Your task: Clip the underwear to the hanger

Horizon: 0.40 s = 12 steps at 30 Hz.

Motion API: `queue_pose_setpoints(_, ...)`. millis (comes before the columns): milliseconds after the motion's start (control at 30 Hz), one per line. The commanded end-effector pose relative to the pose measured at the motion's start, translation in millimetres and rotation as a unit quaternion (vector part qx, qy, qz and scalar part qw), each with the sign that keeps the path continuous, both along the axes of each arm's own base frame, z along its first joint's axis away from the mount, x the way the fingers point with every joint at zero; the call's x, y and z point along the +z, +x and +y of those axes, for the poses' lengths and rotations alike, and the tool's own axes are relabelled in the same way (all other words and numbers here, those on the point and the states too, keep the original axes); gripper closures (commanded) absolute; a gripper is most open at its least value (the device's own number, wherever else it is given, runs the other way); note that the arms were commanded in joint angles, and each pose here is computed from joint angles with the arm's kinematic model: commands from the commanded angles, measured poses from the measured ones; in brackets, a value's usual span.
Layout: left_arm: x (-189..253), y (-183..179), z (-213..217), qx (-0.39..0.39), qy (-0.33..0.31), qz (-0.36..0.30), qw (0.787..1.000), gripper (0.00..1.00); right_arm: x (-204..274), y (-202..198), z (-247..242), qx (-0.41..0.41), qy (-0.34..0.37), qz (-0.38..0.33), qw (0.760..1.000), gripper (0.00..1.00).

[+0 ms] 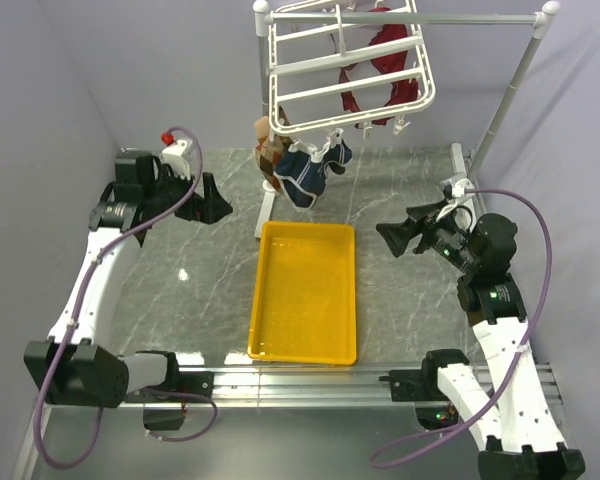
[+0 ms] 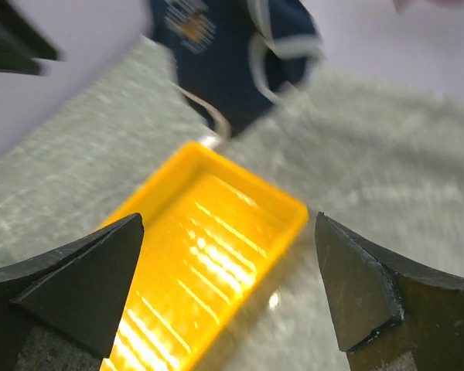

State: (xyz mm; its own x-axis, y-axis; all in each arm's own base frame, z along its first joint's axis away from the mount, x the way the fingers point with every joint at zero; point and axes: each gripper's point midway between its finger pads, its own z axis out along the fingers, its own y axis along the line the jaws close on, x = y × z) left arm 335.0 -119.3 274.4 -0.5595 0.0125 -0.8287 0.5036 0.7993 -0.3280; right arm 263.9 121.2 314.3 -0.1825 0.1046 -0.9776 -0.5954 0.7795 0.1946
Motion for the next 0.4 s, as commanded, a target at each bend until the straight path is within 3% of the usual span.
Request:
queue_pose_setpoints(0,-3.7,-4.2,13.0,0.037,0.018,-0.033,0.999,0.01,-40.3,3.2,-26.9,-0.064,-0.02,0.062,0.996,0.01)
queue_pose_setpoints(133,-26.0,-14.5,22.5,0.056,0.038,-0.024,0.997,0.01,-66.7,4.1,-41.3,-0.098,-0.019,0.097,0.99,0.01)
queue_pose_setpoints(367,-22.5,-27.4,29.0,0.074,0.043,-0.056,0.995,0.0,-67.2,-2.9,-51.2,-0.12,-0.007,0.084,0.989,0.01)
